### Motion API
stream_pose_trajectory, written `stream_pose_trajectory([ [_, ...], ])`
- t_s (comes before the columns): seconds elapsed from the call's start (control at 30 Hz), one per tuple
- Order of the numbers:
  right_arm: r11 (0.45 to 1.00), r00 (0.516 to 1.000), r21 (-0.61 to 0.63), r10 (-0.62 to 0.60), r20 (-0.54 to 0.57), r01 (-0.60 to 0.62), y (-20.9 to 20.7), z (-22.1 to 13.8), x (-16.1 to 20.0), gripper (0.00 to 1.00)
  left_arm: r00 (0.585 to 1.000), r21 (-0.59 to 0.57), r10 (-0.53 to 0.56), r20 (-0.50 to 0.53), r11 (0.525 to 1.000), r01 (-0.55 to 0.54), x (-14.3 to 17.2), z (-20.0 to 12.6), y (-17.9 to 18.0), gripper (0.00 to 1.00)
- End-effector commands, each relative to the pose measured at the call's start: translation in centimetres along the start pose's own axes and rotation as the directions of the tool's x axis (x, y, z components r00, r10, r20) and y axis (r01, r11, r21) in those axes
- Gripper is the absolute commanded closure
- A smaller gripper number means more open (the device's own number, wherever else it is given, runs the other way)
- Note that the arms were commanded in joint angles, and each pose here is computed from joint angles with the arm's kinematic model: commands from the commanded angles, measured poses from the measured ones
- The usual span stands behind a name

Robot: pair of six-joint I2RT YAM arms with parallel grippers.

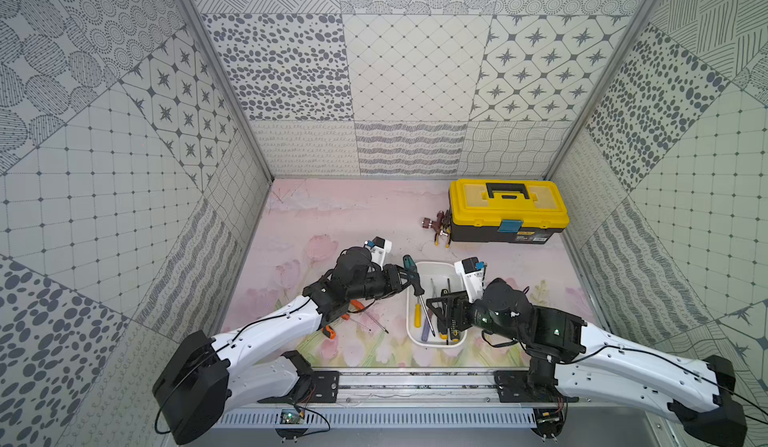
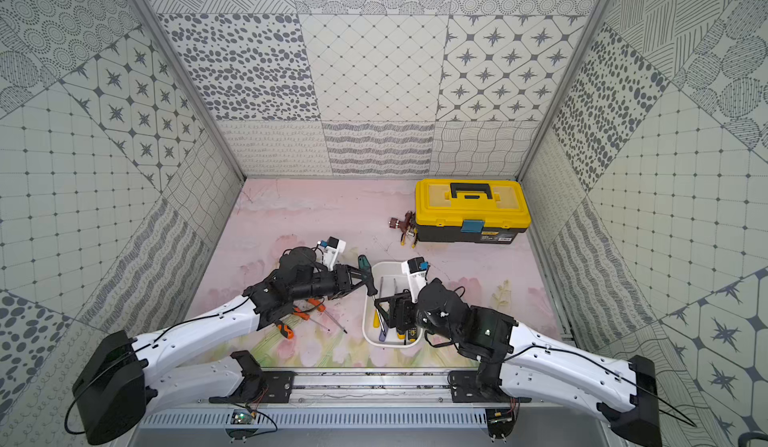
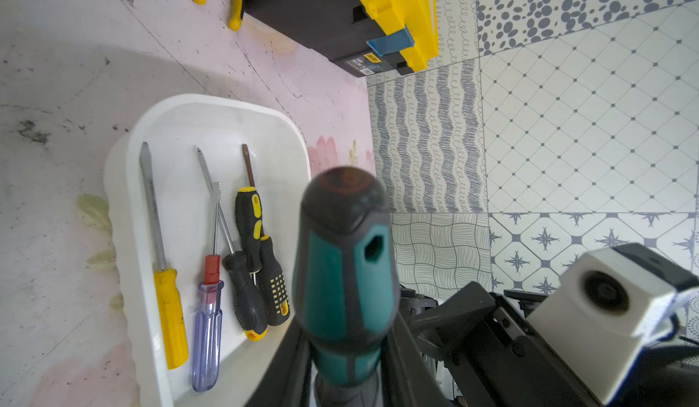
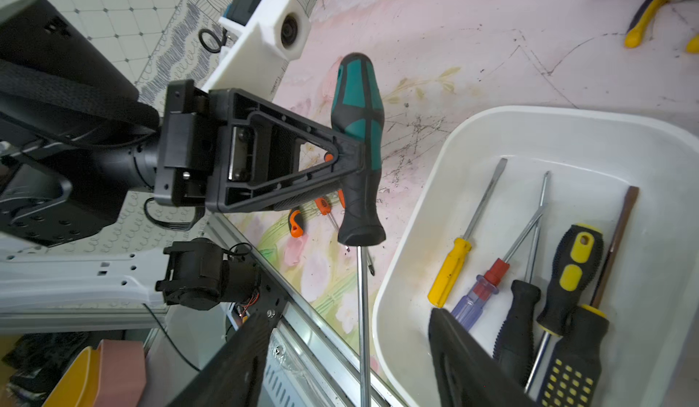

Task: Put the screwdriver on the desktop into the storage box
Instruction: Place the screwdriver in the storage box.

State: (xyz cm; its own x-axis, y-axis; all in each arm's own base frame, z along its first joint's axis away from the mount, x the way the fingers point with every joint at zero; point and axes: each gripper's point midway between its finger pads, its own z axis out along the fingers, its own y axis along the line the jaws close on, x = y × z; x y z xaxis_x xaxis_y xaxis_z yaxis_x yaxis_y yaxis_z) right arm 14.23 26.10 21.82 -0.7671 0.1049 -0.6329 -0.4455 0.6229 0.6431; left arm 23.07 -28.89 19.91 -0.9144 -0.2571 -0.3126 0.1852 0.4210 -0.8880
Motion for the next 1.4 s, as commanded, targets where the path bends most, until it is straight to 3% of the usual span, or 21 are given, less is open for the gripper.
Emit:
stream_pose_trajectory([
  [0.0, 0.968, 0.999, -0.246, 0.039, -0.013, -0.041, 3.6, -1.1, -0.3, 0.28, 0.991, 0.249, 0.125, 0.041, 0.96, -0.131, -0.6, -1.2, -5.6, 1.0],
  [0.23, 0.937, 0.995, -0.337, 0.068, -0.073, -0.089, 3.8, -0.7, 0.9, 0.36, 0.988, 0.376, 0.149, 0.038, 0.914, -0.152, 0.0, -2.2, -7.8, 1.0],
  [0.5, 0.933, 0.993, -0.344, 0.088, -0.074, -0.108, 3.6, 0.0, 0.9, 0.47, 0.985, 0.462, 0.171, 0.027, 0.871, -0.164, 0.6, -3.0, -9.3, 1.0],
  [0.6, 0.93, 0.993, -0.35, 0.09, -0.07, -0.109, 3.8, -0.1, 0.7, 0.58, 0.984, 0.473, 0.174, 0.037, 0.865, -0.171, 0.6, -3.2, -9.5, 1.0],
  [0.73, 0.931, 0.992, -0.346, 0.098, -0.075, -0.118, 3.6, 0.1, 0.9, 0.78, 0.985, 0.466, 0.167, 0.049, 0.868, -0.171, 0.5, -3.2, -9.1, 1.0],
  [0.93, 0.939, 0.993, -0.322, 0.105, -0.061, -0.119, 3.2, 0.4, 0.6, 0.98, 0.982, 0.443, 0.173, 0.076, 0.877, -0.188, 0.4, -3.5, -8.7, 1.0],
  [1.1, 0.967, 0.992, -0.222, 0.112, -0.057, -0.122, 1.7, 1.2, 0.5, 1.0, 0.98, 0.351, 0.182, 0.082, 0.915, -0.199, 0.1, -3.0, -7.4, 1.0],
  [1.13, 0.973, 0.992, -0.197, 0.112, -0.058, -0.121, 1.3, 1.3, 0.6, 1.0, 0.981, 0.315, 0.178, 0.078, 0.929, -0.193, 0.0, -2.7, -6.9, 0.93],
  [1.17, 0.977, 0.992, -0.174, 0.114, -0.059, -0.123, 0.8, 1.4, 0.7, 1.0, 0.981, 0.286, 0.173, 0.084, 0.939, -0.19, -0.2, -2.6, -6.4, 0.8],
  [1.23, 0.985, 0.992, -0.125, 0.117, -0.054, -0.122, 0.0, 1.5, 0.7, 1.0, 0.982, 0.228, 0.166, 0.085, 0.957, -0.181, -0.4, -2.3, -5.3, 0.43],
  [1.3, 0.988, 0.992, -0.091, 0.119, -0.045, -0.122, -0.6, 1.6, 0.6, 1.0, 0.981, 0.2, 0.177, 0.083, 0.961, -0.19, -0.3, -2.1, -4.8, 0.3],
  [1.37, 0.991, 0.992, -0.065, 0.117, -0.041, -0.119, -1.2, 1.5, 0.7, 1.0, 0.98, 0.167, 0.18, 0.087, 0.967, -0.193, -0.4, -2.1, -4.2, 0.25],
])
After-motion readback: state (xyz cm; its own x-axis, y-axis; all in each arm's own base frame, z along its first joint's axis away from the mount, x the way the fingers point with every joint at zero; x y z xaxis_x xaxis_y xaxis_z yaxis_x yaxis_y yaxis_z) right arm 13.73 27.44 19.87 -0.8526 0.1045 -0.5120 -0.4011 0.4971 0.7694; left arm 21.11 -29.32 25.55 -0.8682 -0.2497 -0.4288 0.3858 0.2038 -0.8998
